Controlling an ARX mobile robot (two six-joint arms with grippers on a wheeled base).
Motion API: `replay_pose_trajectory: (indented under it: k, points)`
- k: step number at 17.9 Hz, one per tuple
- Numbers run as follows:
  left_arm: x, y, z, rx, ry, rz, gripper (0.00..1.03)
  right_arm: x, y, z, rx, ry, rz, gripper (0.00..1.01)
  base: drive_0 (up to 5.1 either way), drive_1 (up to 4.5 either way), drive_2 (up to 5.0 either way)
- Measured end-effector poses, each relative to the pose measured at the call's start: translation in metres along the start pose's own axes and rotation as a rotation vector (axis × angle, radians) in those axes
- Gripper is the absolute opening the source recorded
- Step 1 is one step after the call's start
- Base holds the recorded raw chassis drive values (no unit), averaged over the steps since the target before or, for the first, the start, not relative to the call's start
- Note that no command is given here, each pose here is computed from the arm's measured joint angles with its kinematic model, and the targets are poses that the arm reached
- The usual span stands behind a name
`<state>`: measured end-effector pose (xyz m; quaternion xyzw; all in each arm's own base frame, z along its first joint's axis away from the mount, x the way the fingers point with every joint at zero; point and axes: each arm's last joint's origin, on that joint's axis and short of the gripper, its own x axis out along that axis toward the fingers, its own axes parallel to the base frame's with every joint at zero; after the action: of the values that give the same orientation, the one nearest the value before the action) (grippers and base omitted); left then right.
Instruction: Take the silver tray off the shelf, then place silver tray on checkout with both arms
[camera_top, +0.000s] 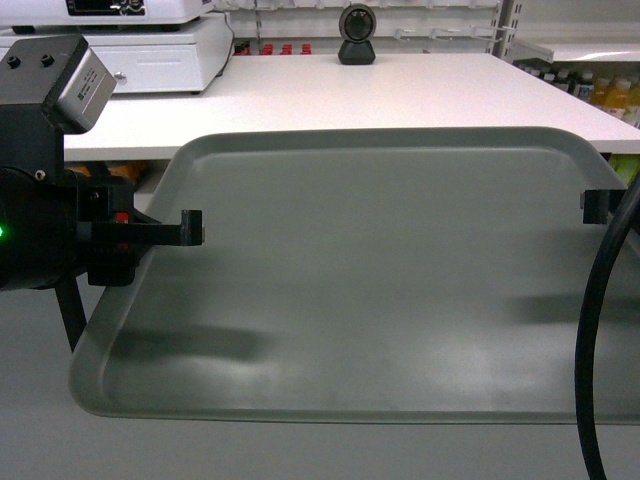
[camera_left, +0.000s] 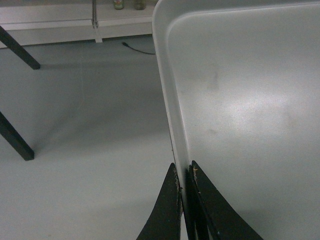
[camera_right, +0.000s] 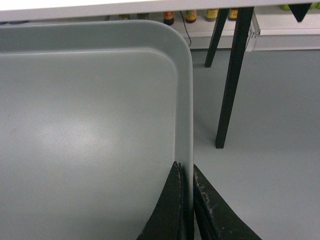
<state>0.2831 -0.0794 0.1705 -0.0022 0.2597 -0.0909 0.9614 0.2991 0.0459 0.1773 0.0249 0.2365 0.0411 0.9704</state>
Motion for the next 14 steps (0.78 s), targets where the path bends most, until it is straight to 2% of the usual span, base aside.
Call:
replay_pose_trajectory:
  k: [14]
  points:
    - [0.0001, 0.0000, -0.0001, 0.000, 0.001, 0.001, 0.03, 0.0000, -0.0001, -0.0001, -0.001, 0.000, -0.002, 0.03, 0.1, 4.29, -4.1]
